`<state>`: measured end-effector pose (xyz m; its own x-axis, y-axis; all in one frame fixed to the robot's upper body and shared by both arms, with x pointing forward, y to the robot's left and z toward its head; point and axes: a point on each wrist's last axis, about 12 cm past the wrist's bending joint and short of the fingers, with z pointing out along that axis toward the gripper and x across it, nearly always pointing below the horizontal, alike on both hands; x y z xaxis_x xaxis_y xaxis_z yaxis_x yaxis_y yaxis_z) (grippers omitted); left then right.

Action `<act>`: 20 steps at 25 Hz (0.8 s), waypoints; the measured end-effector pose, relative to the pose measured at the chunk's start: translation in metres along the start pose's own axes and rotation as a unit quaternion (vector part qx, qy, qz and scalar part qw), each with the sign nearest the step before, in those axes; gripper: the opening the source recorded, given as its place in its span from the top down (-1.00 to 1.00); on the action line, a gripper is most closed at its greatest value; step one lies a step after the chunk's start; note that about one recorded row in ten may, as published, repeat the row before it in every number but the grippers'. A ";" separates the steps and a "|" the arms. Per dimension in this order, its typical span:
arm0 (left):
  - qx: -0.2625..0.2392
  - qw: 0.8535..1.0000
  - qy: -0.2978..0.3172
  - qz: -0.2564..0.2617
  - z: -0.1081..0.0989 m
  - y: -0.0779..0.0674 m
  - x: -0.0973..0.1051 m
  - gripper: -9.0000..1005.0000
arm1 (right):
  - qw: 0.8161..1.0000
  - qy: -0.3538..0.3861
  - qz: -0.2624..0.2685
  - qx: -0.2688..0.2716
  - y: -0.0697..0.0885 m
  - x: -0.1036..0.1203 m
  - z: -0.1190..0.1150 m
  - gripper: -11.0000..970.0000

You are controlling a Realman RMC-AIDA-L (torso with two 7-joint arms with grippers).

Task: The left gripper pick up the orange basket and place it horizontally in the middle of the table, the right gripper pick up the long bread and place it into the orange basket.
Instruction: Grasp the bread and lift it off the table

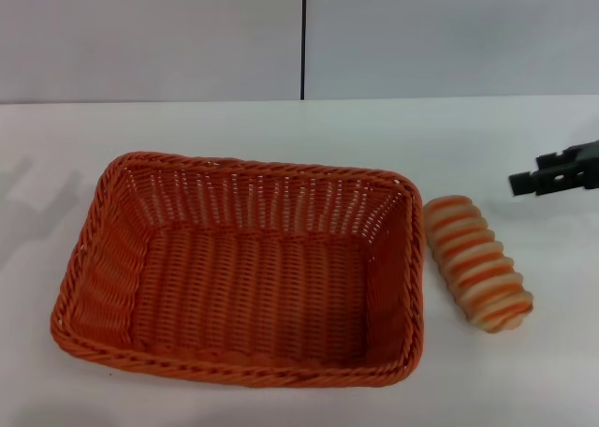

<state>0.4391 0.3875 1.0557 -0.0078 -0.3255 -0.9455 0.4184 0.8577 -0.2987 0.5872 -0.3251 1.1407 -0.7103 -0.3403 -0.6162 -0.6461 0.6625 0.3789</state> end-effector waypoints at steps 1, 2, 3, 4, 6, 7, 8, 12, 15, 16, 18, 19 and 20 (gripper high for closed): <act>0.001 1.000 0.000 0.000 0.001 0.000 0.000 -0.66 | 1.000 0.002 0.002 -0.004 0.000 0.001 0.004 -0.62; 0.001 1.000 0.000 0.000 0.001 0.000 0.000 -0.66 | 1.000 0.003 0.004 -0.010 0.001 0.002 0.008 -0.62; 0.002 1.000 0.000 0.000 0.002 0.000 0.000 -0.66 | 1.000 0.004 0.005 -0.015 0.002 0.003 0.011 -0.62; 0.002 1.000 0.001 0.000 0.003 0.000 0.000 -0.66 | 1.000 0.004 0.006 -0.020 0.003 0.003 0.014 -0.62; 0.004 1.000 0.001 0.001 0.005 0.000 0.000 -0.66 | 1.000 0.002 0.005 -0.023 0.005 0.005 0.020 -0.62; 0.004 1.000 0.001 0.001 0.005 0.000 0.000 -0.66 | 1.000 -0.001 0.005 -0.021 0.005 0.005 0.022 -0.62; 0.004 1.000 0.001 0.001 0.005 0.000 0.000 -0.66 | 1.000 -0.003 0.004 -0.020 0.005 0.006 0.025 -0.62; 0.005 1.000 0.001 0.001 0.006 0.000 0.000 -0.66 | 1.000 -0.002 0.009 -0.026 0.007 0.010 0.034 -0.62; 0.005 1.000 0.002 0.001 0.006 0.000 0.000 -0.66 | 1.000 -0.002 0.013 -0.027 0.008 0.014 0.042 -0.62; 0.005 1.000 0.002 0.001 0.006 0.000 0.000 -0.66 | 1.000 -0.003 0.013 -0.028 0.008 0.015 0.045 -0.62; 0.005 1.000 0.002 0.001 0.006 0.000 0.000 -0.66 | 0.999 -0.003 0.013 -0.030 0.010 0.017 0.050 -0.62; 0.005 1.000 0.002 0.001 0.006 0.000 0.000 -0.66 | 0.999 -0.003 0.013 -0.032 0.011 0.018 0.052 -0.62; 0.005 1.000 0.002 0.001 0.006 0.000 0.000 -0.66 | 0.999 -0.003 0.014 -0.033 0.012 0.019 0.054 -0.62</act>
<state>0.4445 0.3852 1.0566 -0.0100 -0.3224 -0.9465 0.4275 0.8544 -0.2955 0.5811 -0.2877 1.0965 -0.7262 -0.3189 -0.6091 -0.6440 0.6257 0.4403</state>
